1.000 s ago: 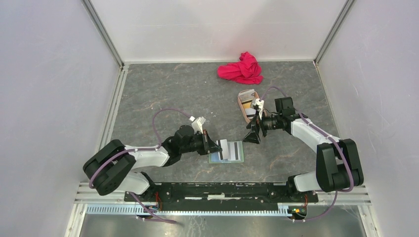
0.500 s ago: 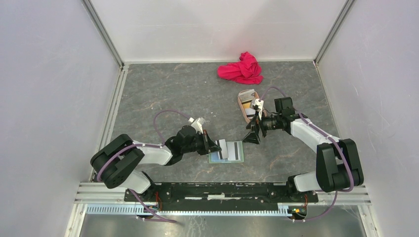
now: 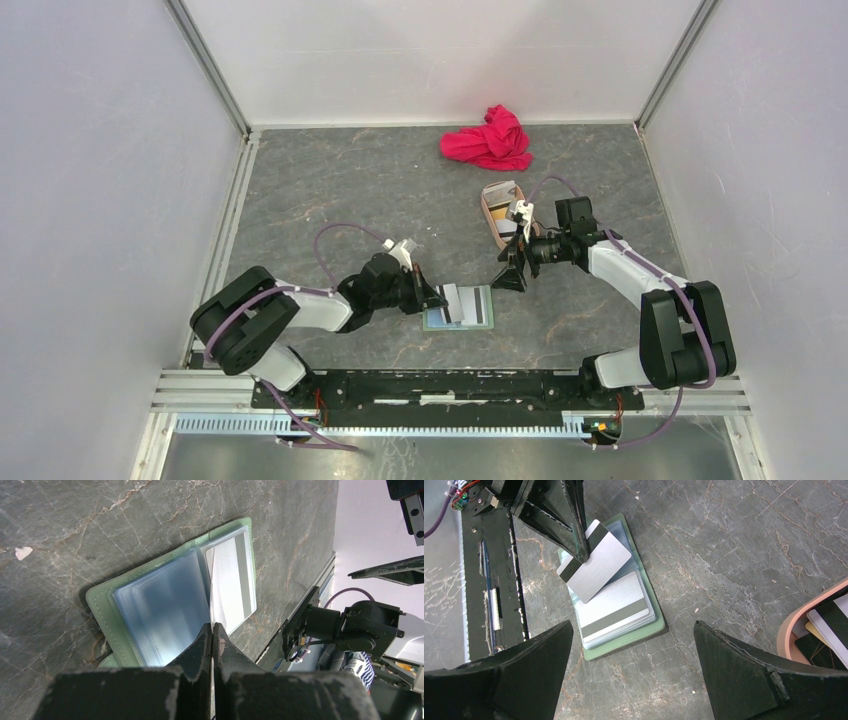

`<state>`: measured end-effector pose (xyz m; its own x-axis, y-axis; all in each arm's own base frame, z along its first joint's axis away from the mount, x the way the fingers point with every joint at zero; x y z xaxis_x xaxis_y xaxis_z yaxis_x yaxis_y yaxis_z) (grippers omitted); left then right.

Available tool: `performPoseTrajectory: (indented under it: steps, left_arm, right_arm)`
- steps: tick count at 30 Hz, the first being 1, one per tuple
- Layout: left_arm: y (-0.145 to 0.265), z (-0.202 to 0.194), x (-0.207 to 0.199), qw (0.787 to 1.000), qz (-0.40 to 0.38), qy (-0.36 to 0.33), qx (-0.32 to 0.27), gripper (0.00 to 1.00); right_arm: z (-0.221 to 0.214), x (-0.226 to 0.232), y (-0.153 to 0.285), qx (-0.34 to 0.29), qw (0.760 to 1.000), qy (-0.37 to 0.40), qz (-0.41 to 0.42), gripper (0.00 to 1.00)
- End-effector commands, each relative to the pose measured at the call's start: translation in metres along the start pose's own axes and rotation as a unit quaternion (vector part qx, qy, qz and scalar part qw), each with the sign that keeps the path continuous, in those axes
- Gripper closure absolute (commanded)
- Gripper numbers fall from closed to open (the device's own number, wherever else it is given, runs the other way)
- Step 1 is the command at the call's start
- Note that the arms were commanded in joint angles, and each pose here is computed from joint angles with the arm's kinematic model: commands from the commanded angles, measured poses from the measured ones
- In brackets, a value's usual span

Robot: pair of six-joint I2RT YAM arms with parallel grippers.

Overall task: Put the credit cards into the card holder
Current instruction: Insert the credit card into the card holder.

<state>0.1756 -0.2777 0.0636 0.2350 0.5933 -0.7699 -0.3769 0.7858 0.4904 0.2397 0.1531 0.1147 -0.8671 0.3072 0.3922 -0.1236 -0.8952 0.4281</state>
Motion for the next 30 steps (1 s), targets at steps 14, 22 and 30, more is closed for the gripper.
performPoseTrajectory:
  steps: [14, 22, 30]
  left_arm:
    - [-0.013, 0.005, -0.013, 0.998, -0.046, 0.034, 0.006, 0.98]
    - [-0.009, 0.001, -0.016, 0.997, -0.056, 0.053, 0.014, 0.98]
    - [-0.006, -0.01, -0.005, 0.997, -0.021, 0.054, 0.043, 0.98]
  right_arm:
    - [0.006, 0.002, -0.001, -0.01, 1.0, 0.014, 0.008, 0.02]
    - [0.006, 0.003, -0.001, -0.012, 1.0, 0.015, 0.01, 0.02]
    - [0.004, 0.003, -0.002, -0.011, 1.0, 0.012, 0.012, 0.02]
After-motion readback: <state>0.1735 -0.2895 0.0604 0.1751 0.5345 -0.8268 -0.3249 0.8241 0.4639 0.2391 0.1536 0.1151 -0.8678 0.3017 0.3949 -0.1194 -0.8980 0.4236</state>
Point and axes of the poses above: each gripper's point midway between its finger pads, its own y axis back along the fingers, its own x axis along the line the jaws close on, z = x × y, the point moved 4 cm from there along y, back along the fingers, and after that the axes turned 3 degrees about -y, right-handed, at the moved point
